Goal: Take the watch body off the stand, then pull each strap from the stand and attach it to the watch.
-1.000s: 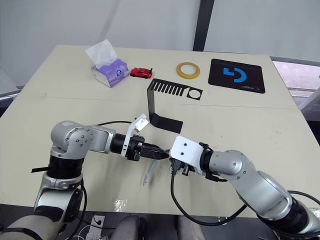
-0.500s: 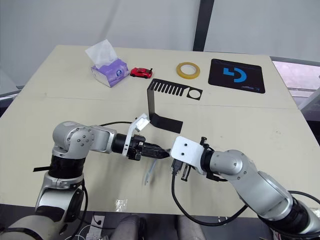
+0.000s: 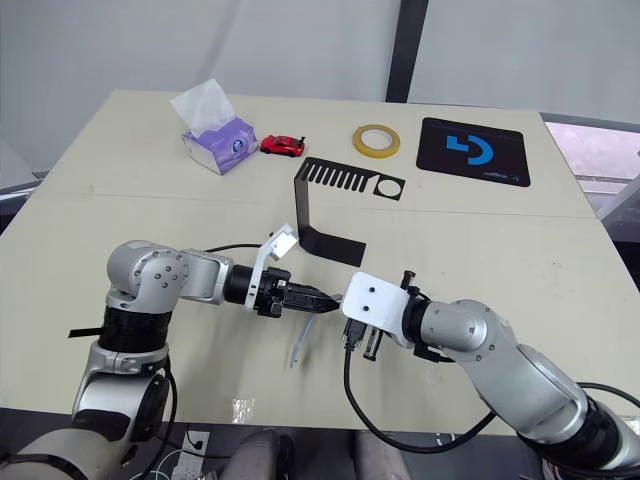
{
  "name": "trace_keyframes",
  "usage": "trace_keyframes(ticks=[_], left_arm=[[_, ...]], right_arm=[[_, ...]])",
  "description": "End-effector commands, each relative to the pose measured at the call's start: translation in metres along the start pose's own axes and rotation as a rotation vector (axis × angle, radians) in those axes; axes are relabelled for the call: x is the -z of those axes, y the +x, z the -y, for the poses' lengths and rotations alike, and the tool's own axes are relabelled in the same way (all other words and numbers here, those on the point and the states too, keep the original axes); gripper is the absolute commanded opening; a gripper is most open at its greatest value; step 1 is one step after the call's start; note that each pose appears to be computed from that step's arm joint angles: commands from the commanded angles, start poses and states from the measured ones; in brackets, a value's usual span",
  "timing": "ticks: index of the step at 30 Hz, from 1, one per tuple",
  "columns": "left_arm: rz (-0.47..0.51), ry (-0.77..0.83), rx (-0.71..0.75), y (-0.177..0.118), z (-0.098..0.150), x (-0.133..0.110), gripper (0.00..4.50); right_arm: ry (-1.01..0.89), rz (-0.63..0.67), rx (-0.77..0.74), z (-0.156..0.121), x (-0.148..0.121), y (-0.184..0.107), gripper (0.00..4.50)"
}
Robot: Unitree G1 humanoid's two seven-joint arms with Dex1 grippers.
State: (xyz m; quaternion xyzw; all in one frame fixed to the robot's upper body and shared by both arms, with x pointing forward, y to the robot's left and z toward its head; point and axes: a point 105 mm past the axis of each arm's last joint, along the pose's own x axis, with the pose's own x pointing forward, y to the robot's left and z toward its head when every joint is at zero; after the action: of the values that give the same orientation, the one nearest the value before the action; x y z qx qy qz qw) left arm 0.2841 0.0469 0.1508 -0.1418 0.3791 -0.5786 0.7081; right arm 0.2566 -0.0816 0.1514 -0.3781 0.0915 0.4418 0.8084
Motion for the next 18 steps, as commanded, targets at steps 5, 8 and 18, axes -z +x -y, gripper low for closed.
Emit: trace_keyframes(ticks=[5,8,18], left_arm=[[0.017,0.027,0.036,-0.003,0.010,-0.007,1.71],[0.012,0.032,0.049,-0.003,0.012,-0.006,1.71],[0.009,0.049,0.060,-0.001,0.017,-0.009,1.71]], right_arm=[[-0.056,0.028,0.025,0.001,-0.008,-0.007,0.05],[-0.055,0.028,0.031,0.002,-0.007,-0.007,0.05],[-0.051,0.025,0.036,0.003,-0.006,-0.006,0.05]])
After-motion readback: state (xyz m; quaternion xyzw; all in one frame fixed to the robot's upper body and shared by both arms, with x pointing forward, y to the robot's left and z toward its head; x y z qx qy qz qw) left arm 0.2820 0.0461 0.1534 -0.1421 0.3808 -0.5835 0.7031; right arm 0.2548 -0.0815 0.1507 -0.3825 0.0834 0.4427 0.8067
